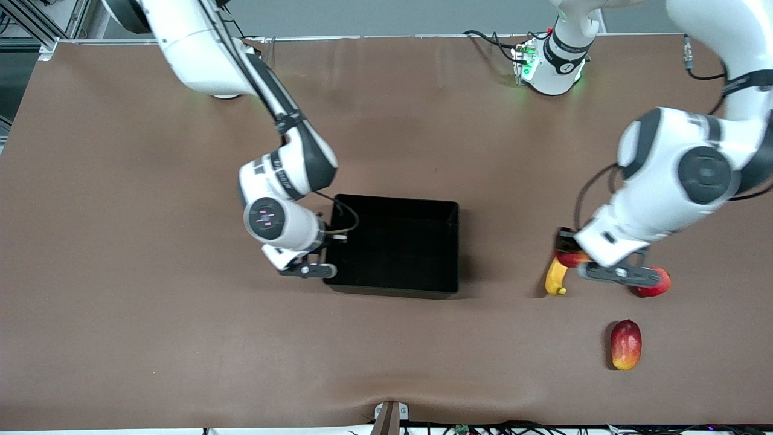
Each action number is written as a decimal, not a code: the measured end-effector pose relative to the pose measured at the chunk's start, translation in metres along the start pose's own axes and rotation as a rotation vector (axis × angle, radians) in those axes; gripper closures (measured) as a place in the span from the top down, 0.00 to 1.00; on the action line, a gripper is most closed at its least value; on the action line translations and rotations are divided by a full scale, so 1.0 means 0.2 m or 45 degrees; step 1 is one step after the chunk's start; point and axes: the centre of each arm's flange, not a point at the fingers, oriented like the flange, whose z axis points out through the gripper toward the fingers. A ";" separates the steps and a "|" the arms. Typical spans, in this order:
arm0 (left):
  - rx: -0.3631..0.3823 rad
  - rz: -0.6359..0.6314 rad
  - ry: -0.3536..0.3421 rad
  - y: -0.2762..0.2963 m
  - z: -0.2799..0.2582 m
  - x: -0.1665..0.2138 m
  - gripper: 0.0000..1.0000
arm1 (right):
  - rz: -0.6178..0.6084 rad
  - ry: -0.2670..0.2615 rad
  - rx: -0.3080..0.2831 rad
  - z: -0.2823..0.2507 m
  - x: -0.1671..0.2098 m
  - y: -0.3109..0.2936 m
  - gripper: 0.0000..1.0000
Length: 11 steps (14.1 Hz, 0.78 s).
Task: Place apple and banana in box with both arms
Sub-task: 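Carry the apple toward the box while the right gripper slides the box, then open the left gripper over the box while the right gripper withdraws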
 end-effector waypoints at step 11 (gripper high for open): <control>0.001 -0.103 0.004 1.04 0.60 -0.26 0.64 | 0.058 0.088 0.051 -0.15 0.16 0.06 0.77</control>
